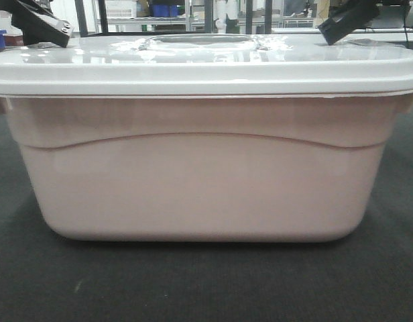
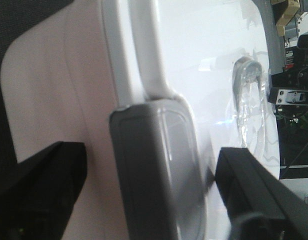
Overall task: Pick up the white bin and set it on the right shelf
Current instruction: 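Close both grippers on the grey latches at the bin ends, then lift the pink bin off the table with both grippers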
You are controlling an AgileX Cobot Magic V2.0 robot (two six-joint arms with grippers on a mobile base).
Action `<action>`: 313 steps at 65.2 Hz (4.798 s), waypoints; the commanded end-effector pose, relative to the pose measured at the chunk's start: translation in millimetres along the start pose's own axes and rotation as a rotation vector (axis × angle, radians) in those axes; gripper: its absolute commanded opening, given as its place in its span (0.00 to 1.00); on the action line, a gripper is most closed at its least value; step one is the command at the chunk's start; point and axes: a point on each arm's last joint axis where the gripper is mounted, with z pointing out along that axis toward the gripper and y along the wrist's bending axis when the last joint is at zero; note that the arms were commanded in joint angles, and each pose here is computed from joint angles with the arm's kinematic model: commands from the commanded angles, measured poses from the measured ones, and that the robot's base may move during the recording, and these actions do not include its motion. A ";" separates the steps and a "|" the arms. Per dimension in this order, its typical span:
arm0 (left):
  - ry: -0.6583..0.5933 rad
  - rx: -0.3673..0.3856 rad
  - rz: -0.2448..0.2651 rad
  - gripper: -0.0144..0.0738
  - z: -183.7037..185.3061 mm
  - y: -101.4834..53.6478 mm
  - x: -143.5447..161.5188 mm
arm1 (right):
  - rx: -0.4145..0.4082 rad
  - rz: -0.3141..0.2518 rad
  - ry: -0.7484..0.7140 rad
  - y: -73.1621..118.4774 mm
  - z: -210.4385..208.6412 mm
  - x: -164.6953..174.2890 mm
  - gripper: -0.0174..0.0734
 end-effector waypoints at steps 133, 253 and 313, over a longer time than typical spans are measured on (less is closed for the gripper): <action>0.010 0.147 0.026 0.60 -6.8 -26.0 -0.5 | -0.107 0.001 0.029 45.9 -9.8 10.4 0.88; -0.030 0.108 0.202 0.47 -32.9 -71.1 14.4 | -0.255 -0.188 -0.050 78.6 -25.3 15.6 0.61; -0.220 0.124 0.534 0.47 -84.6 -167.5 69.9 | -0.255 -0.629 -0.252 163.0 -89.8 83.7 0.61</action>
